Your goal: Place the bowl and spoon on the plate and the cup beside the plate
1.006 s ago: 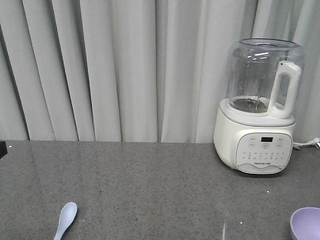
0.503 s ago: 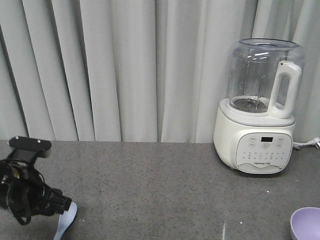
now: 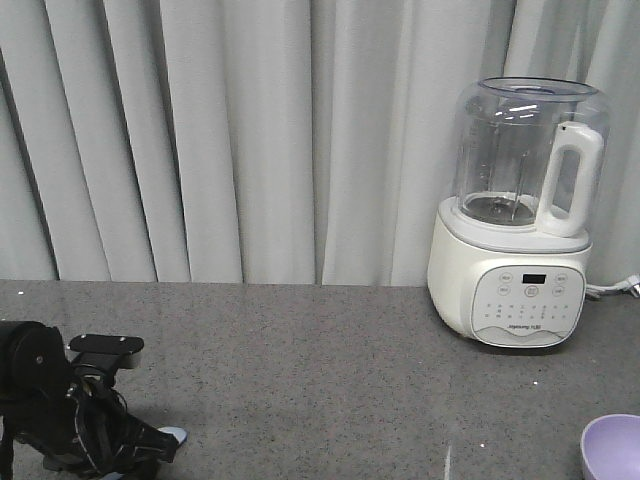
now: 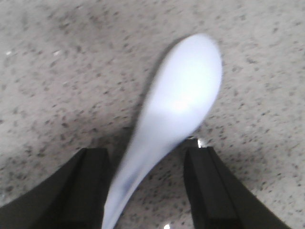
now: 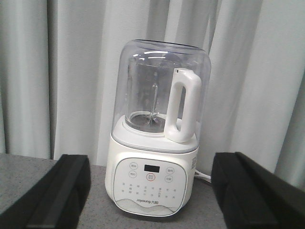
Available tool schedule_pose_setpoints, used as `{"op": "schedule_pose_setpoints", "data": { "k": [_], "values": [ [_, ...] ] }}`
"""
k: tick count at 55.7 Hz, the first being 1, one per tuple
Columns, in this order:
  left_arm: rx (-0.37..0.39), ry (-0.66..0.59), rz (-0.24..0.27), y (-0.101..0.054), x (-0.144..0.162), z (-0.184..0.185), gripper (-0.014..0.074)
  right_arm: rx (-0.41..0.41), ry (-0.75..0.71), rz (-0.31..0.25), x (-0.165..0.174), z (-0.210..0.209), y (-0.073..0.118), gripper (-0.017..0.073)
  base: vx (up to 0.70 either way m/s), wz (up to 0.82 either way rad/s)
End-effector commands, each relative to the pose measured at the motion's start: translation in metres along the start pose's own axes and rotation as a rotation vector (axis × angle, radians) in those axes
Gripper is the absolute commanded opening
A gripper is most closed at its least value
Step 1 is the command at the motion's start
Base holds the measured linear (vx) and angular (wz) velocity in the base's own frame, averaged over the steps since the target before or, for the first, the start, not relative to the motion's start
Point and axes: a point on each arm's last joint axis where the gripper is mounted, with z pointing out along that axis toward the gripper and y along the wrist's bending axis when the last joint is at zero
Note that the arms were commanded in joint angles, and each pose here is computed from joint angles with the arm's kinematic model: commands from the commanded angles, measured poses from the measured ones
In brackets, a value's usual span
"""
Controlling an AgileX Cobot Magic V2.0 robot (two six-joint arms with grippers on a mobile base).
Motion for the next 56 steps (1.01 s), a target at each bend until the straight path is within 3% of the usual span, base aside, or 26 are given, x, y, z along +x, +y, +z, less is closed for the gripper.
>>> {"op": "schedule_pose_setpoints", "data": {
  "k": [1, 8, 18, 32, 45, 51, 56],
  "values": [
    [0.025, -0.079, -0.008, -0.007, -0.009, -0.013, 0.0444, 0.02, -0.119, -0.011, -0.02, -0.003, -0.003, 0.0566, 0.0, 0.0],
    [0.007, -0.031, 0.007, -0.005, -0.006, -0.005, 0.0351, 0.02, -0.119, -0.011, -0.02, -0.003, -0.003, 0.0566, 0.0, 0.0],
    [-0.033, 0.048, 0.048, -0.001, 0.0, 0.001, -0.0013, 0.02, -0.121, -0.011, -0.02, -0.003, -0.003, 0.0566, 0.0, 0.0],
    [-0.027, 0.004, 0.056, -0.003, -0.002, -0.017, -0.0006, 0.021, -0.126, -0.012, -0.02, -0.003, -0.003, 0.0566, 0.0, 0.0],
    [-0.001, -0.263, 0.075, -0.014, -0.014, -0.107, -0.0006, 0.013, -0.066, -0.023, -0.015, -0.003, -0.002, 0.0566, 0.0, 0.0],
    [0.011, -0.383, 0.1, -0.019, -0.011, -0.149, -0.0006, 0.0, 0.04, 0.006, -0.005, -0.003, -0.001, 0.0566, 0.0, 0.0],
    [0.026, -0.46, 0.11, -0.022, -0.003, -0.174, -0.0006, -0.004, 0.161, 0.081, 0.006, -0.002, 0.0, 0.0565, 0.0, 0.0]
  ]
}}
